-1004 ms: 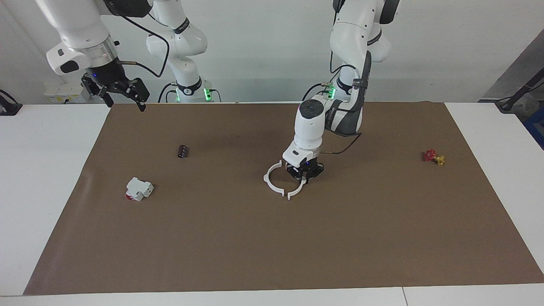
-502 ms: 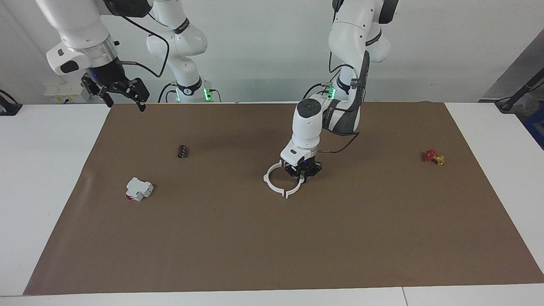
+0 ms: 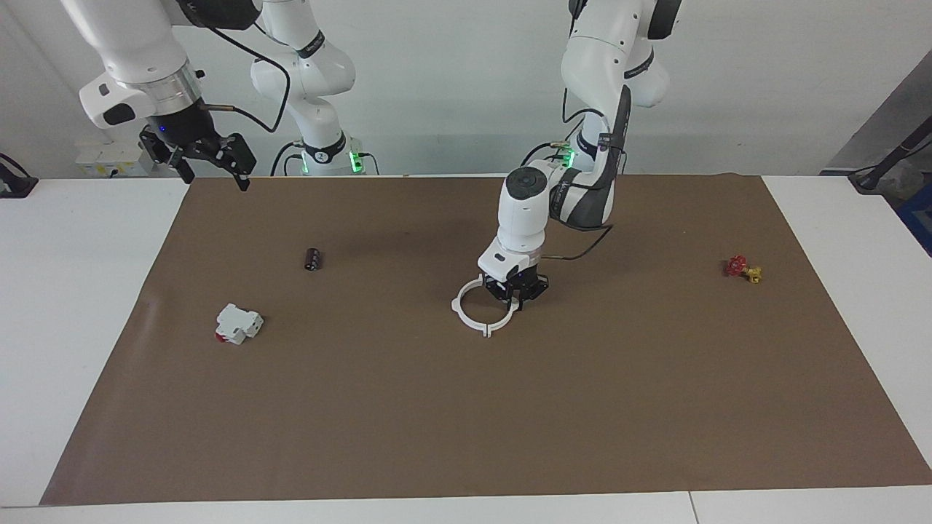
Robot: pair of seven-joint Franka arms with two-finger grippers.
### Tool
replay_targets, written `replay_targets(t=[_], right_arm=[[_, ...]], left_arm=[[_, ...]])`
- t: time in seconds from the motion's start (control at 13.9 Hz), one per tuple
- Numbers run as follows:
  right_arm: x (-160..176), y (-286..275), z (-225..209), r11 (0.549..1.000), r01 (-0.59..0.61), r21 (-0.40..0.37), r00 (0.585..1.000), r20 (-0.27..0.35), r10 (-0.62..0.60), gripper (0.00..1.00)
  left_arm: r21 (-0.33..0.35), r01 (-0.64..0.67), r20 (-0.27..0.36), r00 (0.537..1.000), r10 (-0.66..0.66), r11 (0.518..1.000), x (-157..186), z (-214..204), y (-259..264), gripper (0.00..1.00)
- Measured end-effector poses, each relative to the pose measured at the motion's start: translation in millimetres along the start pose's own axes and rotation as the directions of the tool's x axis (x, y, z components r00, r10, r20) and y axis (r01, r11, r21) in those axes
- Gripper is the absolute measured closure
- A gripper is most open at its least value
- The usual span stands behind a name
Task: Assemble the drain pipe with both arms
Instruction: 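Press the held clamp half onto the placed half with the left gripper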
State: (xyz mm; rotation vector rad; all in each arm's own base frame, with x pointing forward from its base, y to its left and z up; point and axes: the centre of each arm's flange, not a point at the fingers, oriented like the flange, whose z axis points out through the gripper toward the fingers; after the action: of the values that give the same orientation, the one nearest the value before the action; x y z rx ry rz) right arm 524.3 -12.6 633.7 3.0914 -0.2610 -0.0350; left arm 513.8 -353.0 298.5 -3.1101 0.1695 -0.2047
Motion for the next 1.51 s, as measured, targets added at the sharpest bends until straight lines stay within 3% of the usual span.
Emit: replay_targets(t=[1.51], right_arm=[[0.0,-0.3,0.0,1.000,0.001,0.000,1.000,0.000,-0.001,0.00]], left_arm=[[-0.026,0.000,-0.035,0.999,-0.001,1.000,-6.3,2.8,-1.9,0.79]])
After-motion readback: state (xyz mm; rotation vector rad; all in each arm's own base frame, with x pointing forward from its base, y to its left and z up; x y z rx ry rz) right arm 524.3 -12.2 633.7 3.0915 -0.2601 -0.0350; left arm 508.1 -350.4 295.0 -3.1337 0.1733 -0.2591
